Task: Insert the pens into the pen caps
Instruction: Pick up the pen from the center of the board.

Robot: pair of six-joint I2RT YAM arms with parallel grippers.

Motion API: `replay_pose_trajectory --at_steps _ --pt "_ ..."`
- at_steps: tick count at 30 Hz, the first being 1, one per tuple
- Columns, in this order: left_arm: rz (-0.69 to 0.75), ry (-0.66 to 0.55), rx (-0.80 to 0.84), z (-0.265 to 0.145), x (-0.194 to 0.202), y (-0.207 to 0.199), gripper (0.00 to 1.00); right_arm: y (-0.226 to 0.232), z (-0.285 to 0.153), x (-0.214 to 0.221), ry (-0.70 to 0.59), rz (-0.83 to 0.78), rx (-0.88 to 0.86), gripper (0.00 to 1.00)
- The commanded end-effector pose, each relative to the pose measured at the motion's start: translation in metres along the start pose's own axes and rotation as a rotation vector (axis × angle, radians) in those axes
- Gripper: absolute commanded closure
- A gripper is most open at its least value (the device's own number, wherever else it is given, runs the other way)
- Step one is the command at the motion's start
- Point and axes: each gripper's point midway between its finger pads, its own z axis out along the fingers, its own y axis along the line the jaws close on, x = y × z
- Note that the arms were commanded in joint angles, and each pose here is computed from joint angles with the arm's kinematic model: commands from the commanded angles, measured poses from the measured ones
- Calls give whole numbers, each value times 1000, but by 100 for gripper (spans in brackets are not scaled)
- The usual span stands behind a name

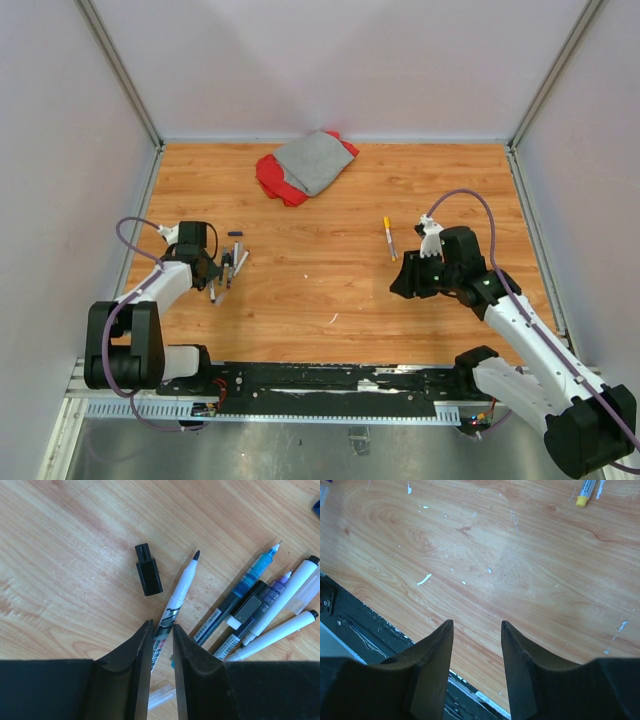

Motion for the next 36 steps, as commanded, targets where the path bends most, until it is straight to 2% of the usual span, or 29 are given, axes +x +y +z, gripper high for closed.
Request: replay_pose_trajectory --at_steps 1,12,18,24,31,36 --pt "18 15 16 2 -1 -3 74 2 0 5 1 -4 -13 56" --pt "38 16 46 6 -5 -11 84 1 1 5 5 -5 -8 55" --pt "58 4 62 3 -10 -15 93 0 1 5 6 -5 -6 55" --pt "34 -77 112 -17 -28 -20 94 0 1 2 -3 -6 0 55" --pt "23 -151 193 -45 -42 -30 96 2 -6 -10 -72 -25 5 55" --pt "62 -167 330 -75 -31 -64 98 13 0 -10 -84 -28 -73 53"
